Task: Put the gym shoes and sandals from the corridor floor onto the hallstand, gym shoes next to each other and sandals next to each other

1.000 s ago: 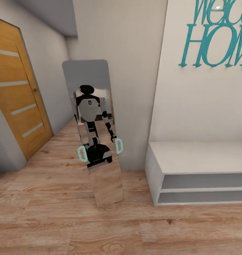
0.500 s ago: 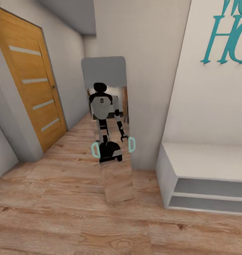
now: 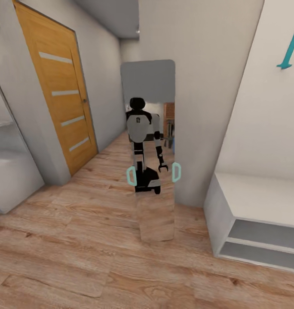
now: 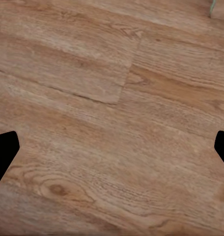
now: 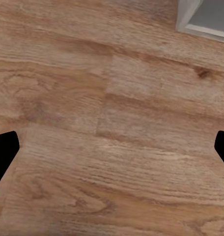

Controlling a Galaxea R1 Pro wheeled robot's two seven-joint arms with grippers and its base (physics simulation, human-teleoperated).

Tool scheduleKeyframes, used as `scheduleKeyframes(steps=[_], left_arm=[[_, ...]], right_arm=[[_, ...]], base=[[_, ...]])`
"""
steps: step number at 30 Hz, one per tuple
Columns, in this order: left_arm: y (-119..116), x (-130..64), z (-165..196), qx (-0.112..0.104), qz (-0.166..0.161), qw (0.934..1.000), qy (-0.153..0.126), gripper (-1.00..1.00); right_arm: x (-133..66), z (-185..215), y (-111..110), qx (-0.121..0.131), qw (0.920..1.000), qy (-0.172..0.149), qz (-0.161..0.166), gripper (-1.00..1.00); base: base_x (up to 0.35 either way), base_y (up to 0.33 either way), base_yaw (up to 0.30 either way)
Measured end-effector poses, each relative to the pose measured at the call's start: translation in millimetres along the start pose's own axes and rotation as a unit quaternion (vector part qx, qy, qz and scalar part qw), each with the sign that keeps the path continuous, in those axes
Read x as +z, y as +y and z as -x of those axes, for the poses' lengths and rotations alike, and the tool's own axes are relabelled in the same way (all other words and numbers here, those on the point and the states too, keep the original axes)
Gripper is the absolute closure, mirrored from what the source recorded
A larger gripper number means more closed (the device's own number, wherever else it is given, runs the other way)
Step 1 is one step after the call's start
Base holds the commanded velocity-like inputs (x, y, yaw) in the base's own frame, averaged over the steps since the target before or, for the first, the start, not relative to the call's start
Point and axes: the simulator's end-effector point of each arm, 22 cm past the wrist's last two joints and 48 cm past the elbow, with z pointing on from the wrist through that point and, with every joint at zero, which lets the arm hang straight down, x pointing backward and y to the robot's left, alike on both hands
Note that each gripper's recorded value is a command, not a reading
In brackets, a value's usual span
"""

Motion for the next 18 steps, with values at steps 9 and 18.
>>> scheduleKeyframes(steps=[9, 18], left_arm=[[0.0, 11.6, -15.5, 0.0, 0.0, 1.0, 0.004, -1.0], [0.2, 23.2, -31.4, 0.001, 0.001, 1.0, 0.008, -1.0]], right_arm=[[11.9, -14.7, 1.8, 0.0, 1.0, 0.004, 0.0, -1.0], [23.9, -30.0, 3.7, -0.001, 1.0, 0.008, 0.001, -1.0]], base=[[0.0, 0.0, 0.242], [0.0, 0.0, 0.242]])
